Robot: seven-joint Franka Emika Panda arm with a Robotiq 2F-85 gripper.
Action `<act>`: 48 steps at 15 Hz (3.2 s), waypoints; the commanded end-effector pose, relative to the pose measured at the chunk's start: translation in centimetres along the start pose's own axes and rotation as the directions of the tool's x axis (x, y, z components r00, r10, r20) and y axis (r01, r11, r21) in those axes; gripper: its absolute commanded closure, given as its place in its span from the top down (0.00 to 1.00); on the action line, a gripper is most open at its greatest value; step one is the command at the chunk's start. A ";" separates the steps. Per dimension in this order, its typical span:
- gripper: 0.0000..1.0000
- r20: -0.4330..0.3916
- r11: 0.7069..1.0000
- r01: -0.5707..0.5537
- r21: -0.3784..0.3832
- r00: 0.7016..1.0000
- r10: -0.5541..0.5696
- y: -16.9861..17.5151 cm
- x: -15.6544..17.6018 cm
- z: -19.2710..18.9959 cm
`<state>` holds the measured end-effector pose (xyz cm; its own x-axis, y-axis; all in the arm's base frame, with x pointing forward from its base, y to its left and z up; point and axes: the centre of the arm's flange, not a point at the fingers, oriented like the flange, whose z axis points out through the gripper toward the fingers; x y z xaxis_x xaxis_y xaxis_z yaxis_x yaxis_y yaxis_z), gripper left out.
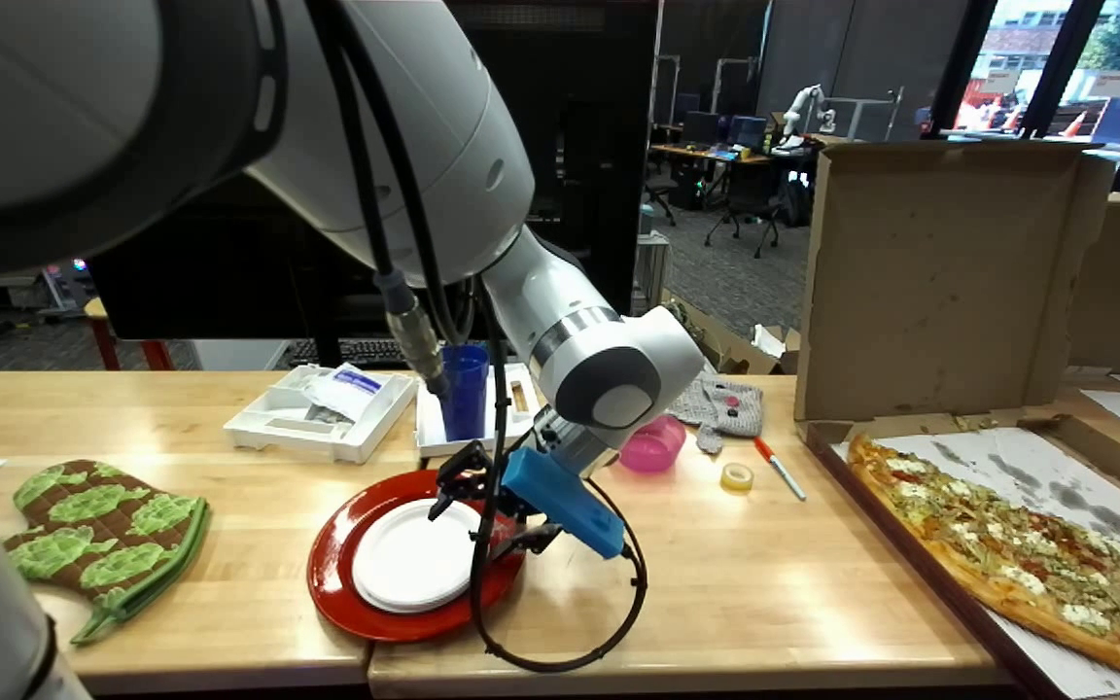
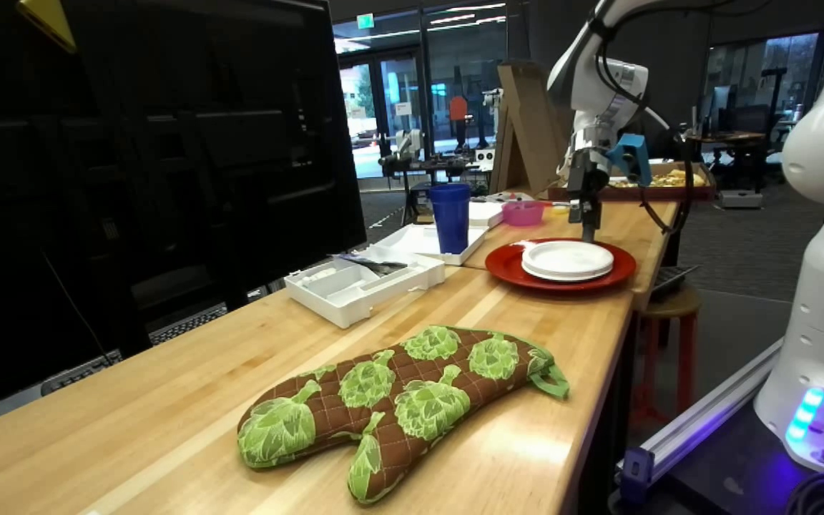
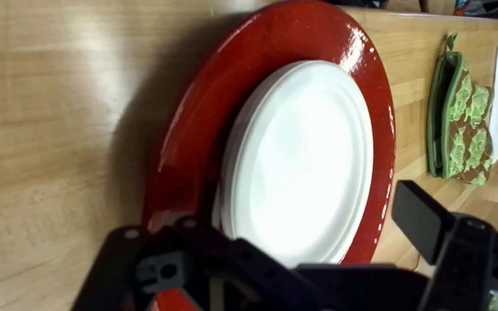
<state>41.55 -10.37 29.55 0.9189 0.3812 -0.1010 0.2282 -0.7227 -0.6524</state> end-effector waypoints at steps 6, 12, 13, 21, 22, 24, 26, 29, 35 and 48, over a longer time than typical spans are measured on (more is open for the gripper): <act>1.00 -0.118 0.995 -0.058 -0.084 0.992 0.048 -1.4 -1.3 -4.4; 1.00 -0.278 0.973 -0.211 -0.096 0.944 0.178 2.5 -3.5 -9.5; 1.00 -0.314 0.963 -0.256 -0.086 0.924 0.218 3.4 -3.9 -10.5; 1.00 -0.530 0.859 -0.510 0.047 0.716 0.454 7.4 -3.8 -15.9; 1.00 -0.553 0.840 -0.541 0.050 0.685 0.474 7.6 -3.3 -16.5; 1.00 -0.585 0.808 -0.587 0.051 0.638 0.501 8.0 -2.4 -17.6; 1.00 -0.617 0.778 -0.627 0.047 0.594 0.516 8.0 -1.5 -18.8; 1.00 -0.655 0.758 -0.652 0.007 0.570 0.496 7.5 0.0 -20.6; 1.00 -0.628 0.765 -0.642 -0.056 0.618 0.472 7.2 0.1 -20.3; 1.00 -0.629 0.787 -0.608 0.106 0.572 0.527 7.9 3.1 -20.2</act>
<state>51.50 -26.32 38.88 0.8396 -0.5380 0.0748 -0.4278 -0.7398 -0.5193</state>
